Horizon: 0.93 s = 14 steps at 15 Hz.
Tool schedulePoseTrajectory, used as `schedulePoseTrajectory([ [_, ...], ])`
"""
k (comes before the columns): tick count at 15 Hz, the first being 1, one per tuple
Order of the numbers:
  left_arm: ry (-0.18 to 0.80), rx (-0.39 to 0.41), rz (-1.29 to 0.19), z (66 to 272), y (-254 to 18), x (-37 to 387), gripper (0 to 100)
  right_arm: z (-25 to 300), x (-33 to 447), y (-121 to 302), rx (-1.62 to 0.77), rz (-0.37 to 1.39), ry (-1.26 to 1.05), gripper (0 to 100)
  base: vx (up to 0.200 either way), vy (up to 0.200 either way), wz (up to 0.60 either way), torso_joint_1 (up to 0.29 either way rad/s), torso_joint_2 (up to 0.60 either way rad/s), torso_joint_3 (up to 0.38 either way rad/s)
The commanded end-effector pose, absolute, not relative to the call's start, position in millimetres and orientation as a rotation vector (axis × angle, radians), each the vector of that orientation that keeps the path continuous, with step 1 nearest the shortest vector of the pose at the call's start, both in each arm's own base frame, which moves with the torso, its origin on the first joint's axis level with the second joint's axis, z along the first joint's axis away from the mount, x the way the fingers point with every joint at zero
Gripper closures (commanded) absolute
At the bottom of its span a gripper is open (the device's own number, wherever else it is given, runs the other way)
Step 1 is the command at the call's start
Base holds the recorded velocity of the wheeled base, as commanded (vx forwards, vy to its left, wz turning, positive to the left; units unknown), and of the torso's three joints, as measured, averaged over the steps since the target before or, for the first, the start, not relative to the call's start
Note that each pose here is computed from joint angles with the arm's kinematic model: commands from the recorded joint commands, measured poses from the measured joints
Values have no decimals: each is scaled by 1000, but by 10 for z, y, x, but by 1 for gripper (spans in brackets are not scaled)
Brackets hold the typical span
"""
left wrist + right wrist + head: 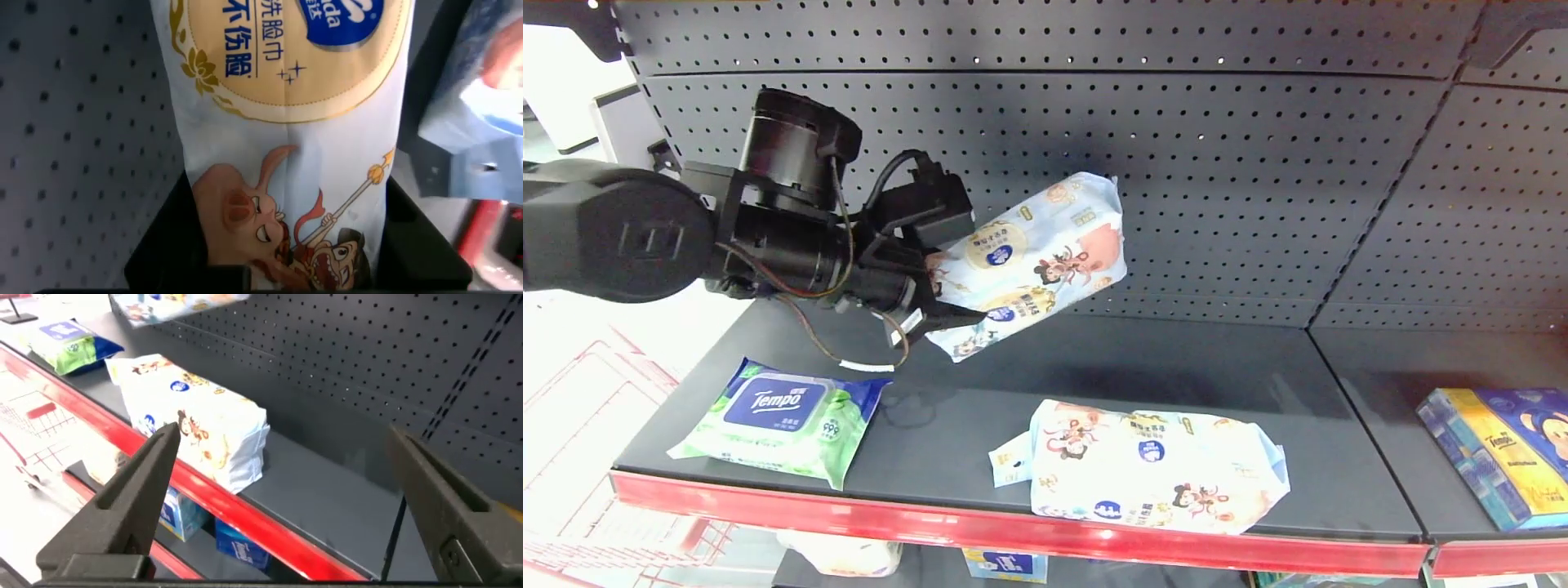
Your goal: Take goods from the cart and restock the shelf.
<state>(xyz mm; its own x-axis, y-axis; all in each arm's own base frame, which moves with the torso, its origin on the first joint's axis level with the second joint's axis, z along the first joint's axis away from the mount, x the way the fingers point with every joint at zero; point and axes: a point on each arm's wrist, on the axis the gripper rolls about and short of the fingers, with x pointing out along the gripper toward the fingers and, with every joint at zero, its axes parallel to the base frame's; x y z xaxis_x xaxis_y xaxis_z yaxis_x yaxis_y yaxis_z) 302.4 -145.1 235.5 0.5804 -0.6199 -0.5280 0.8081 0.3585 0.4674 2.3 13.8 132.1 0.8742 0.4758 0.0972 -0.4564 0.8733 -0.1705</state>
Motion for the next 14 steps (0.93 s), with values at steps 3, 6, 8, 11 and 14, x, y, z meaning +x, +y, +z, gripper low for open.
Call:
schedulePoseTrajectory([
  [3, 224, 872, -1054, 2086, -1656, 3430, 100, 1241, -9, 142, -142, 479, -132, 0, 0, 0, 0, 0, 0, 0],
  [6, 191, 914, -1107, 1958, -1771, 3579, 100, 1199, -59, 150, -136, 480, -119, 0, 0, 0, 0, 0, 0, 0],
  [8, 188, 929, -1141, 1879, -1880, 3592, 100, 1145, -106, 159, -131, 479, -108, 0, 0, 0, 0, 0, 0, 0],
  [11, 200, 932, -1183, 1767, -2019, 3574, 100, 1144, -158, 168, -124, 476, -92, 0, 0, 0, 0, 0, 0, 0],
  [14, 199, 933, -1187, 1712, -2069, 3640, 100, 1141, -156, 167, -122, 477, -88, 0, 0, 0, 0, 0, 0, 0],
])
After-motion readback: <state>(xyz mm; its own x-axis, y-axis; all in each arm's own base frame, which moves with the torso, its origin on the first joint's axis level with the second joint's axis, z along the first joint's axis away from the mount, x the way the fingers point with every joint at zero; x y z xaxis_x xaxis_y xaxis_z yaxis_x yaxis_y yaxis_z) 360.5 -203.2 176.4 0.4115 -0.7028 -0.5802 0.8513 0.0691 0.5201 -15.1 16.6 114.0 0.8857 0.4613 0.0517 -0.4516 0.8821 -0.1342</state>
